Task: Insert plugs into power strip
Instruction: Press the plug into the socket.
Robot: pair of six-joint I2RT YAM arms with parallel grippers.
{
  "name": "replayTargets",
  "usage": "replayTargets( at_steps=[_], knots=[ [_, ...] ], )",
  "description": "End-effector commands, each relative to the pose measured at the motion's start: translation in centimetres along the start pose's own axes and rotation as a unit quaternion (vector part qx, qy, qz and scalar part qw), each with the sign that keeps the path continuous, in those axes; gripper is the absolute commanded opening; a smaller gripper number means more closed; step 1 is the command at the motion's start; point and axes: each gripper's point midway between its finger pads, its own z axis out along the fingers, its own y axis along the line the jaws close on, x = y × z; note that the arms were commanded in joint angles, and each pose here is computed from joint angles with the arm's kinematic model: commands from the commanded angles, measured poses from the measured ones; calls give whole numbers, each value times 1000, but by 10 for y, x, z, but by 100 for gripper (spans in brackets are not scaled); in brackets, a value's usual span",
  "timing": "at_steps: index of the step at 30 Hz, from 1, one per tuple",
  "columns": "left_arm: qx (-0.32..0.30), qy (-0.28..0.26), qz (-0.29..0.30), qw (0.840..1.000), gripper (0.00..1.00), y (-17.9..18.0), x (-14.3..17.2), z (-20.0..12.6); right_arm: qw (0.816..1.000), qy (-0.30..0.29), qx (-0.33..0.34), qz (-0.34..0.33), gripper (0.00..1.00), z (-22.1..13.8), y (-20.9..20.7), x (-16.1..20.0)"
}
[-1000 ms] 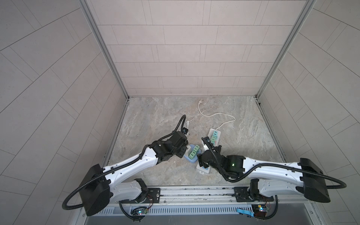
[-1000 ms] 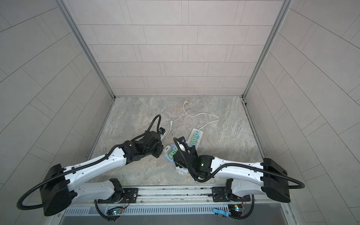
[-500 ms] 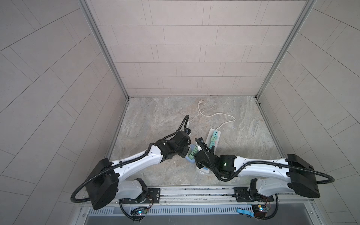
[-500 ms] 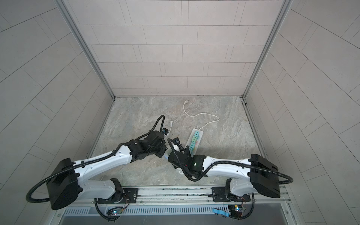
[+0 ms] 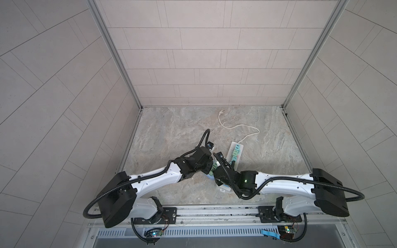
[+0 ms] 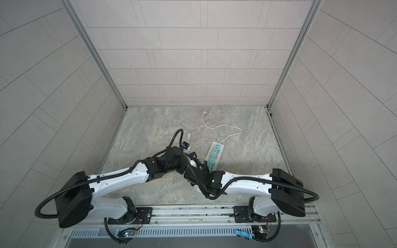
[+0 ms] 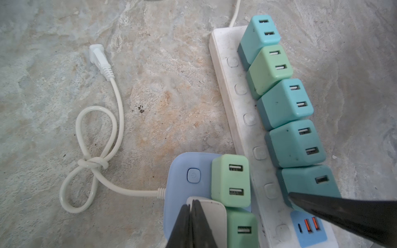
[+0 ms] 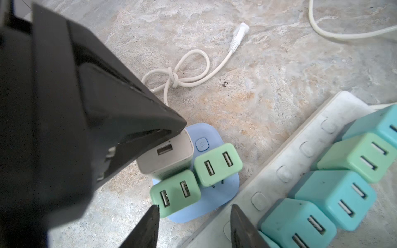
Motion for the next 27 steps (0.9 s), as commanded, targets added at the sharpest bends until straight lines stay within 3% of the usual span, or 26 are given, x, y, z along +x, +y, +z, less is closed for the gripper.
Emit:
replayTargets(
  at_steps=[1,5,12,20,27],
  knots=[
    [8,85,-2,996,11,-5,64,12,1000,-12,6,13,54,-1,-1,-7],
    [-11,95,-12,995,9,6,89,20,1000,-5,13,14,50,3,-3,-3],
    [-21,88,-27,996,6,14,112,25,999,-3,19,31,35,7,-9,2],
    [-46,34,-7,998,5,15,120,21,999,7,20,41,34,15,-8,10],
    [-61,26,-9,998,4,22,126,25,997,39,45,39,34,30,-11,28]
  ],
)
